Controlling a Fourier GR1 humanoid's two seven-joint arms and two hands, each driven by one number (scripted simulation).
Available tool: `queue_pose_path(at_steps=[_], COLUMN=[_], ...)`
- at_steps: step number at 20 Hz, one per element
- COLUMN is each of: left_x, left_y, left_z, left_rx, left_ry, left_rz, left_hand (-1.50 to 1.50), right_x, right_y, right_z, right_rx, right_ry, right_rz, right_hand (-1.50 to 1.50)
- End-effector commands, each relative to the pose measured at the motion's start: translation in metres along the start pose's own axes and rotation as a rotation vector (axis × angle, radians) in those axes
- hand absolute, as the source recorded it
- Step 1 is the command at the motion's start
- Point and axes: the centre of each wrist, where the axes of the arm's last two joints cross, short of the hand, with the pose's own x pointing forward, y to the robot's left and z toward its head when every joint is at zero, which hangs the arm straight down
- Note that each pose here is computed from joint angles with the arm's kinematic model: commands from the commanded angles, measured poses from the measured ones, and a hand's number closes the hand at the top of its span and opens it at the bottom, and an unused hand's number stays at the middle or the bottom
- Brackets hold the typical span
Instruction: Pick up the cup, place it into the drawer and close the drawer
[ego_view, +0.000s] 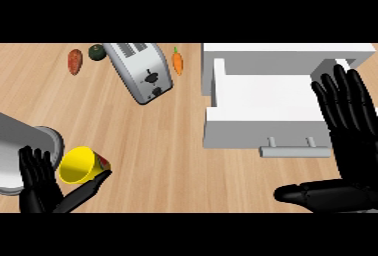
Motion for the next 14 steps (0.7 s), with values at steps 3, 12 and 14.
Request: queue_pose_path(at_steps=[3,12,14], left_x=[-0.025,-0.048,-0.052], left_y=[0.008,0.035,0.044], left_z=[-0.003,0.012,-0.012], left_rx=[0.002,0.050,0.035], left_ry=[0.036,0.012,0.013], left_rz=[0.005,0.020,0.021], left_hand=[-1.50,-1.50,-1.50], right_x=[-0.007,-0.005,0.002], right_y=[-0.003,-0.008,-0.003], right_z=[0.010,-0.002,-0.001], right_rx=[0.006,0.014,0.032], right_ry=[-0.001,-0.002,-0.004], right_rz=[0.003,-0.003,0.001], right_hand=[-1.50,-1.50,-1.50])
